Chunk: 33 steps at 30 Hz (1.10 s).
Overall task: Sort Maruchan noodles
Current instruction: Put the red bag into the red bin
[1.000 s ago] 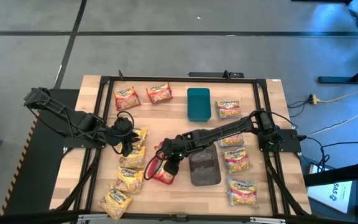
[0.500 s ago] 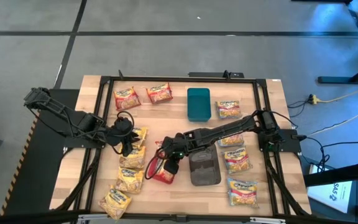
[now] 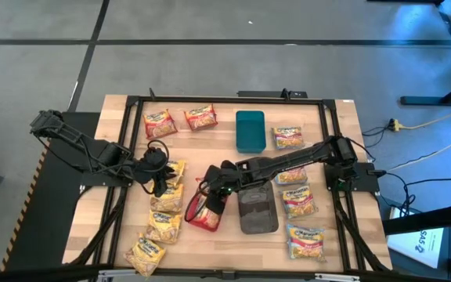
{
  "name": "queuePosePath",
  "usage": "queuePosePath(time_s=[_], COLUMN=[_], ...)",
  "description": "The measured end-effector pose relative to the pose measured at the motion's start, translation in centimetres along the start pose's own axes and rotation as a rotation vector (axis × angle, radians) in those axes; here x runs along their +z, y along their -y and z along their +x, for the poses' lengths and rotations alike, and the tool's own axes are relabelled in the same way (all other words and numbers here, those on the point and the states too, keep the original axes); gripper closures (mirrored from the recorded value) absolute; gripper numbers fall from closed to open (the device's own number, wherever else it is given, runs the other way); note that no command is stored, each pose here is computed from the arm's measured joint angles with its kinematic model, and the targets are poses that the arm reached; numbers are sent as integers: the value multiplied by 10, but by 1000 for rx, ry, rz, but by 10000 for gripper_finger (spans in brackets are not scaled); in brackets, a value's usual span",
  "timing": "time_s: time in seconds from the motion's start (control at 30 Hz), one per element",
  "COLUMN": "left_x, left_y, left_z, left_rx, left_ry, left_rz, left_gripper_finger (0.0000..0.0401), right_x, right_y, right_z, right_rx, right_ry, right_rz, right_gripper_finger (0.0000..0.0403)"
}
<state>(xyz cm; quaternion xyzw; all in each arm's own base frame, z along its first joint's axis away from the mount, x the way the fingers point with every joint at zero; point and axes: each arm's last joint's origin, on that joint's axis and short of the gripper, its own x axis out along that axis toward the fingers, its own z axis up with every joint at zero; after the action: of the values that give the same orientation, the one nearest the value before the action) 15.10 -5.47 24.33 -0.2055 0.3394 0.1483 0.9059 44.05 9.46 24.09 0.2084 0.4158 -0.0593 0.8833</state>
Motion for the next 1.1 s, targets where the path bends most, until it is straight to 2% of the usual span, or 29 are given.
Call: queuePosePath(time_s=[0.23,0.4,0.67,1.1], left_x=[0,0,0,0], left_y=[0,0,0,0], left_z=[0,0,0,0], left_rx=[-1,-2,-3,-11], left_ry=[-1,-1,-3,-10], left_rz=[0,4,4,4], left_gripper_finger=[309,309,309,309], right_x=[-5,-10,-23,-27], right_y=[-8,-19,-18,-14], right_z=[-1,-4,-5,2], right_rx=[50,93,10,-19], right_ry=[-30,-30,-112,-153], right_rz=[-14,-35,-52,-48], right_gripper_finger=[393,371,323,265])
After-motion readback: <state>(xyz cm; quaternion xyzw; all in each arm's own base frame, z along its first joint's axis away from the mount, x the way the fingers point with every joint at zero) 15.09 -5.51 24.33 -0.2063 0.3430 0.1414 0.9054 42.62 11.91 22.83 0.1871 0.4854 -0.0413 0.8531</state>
